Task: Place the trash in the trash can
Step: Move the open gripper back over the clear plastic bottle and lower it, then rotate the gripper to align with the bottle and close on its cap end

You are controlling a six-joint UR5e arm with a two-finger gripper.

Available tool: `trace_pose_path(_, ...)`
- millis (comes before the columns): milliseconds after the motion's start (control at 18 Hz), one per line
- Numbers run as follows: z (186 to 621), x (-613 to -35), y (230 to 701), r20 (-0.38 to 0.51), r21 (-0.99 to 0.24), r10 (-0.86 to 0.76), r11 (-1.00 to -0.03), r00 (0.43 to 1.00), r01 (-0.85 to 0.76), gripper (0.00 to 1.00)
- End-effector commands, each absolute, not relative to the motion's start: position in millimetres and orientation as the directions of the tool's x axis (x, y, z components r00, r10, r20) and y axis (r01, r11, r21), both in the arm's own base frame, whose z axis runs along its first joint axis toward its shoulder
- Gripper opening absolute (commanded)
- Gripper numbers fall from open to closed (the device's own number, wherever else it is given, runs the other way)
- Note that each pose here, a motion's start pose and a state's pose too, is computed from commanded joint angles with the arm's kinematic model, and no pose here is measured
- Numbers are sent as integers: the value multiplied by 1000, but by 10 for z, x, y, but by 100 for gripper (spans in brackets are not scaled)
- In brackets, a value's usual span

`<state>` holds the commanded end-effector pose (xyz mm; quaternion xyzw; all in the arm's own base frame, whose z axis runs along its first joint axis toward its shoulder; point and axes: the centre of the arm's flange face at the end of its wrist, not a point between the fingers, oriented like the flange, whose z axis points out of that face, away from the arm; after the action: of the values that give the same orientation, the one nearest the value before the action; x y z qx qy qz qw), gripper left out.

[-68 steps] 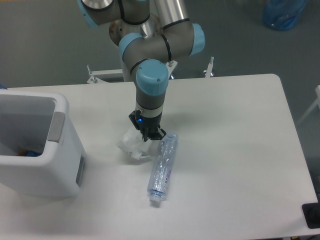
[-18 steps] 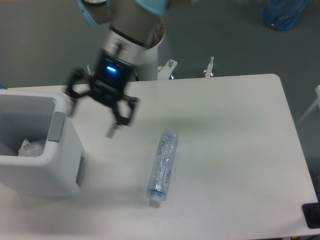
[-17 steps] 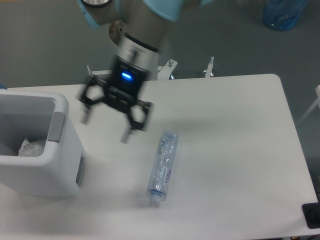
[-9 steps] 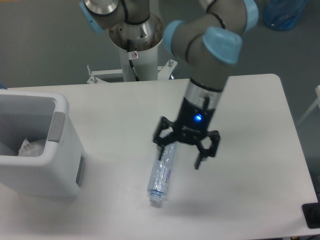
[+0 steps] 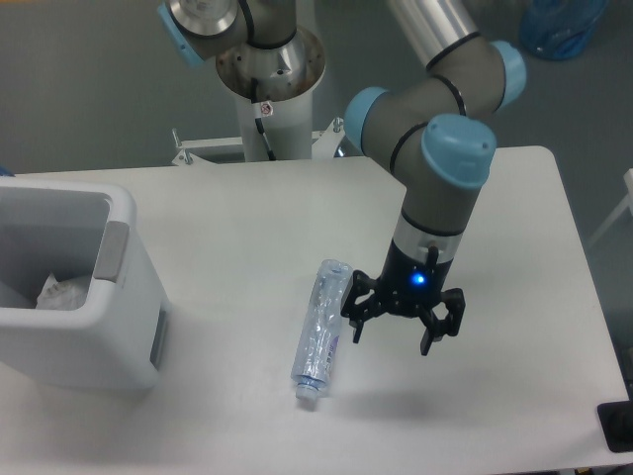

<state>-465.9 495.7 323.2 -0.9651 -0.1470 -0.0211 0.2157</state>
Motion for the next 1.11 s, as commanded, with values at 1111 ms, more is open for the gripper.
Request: trace_pose_path(1111, 2755, -4333, 5539, 81, -174, 217, -958, 973, 228, 100)
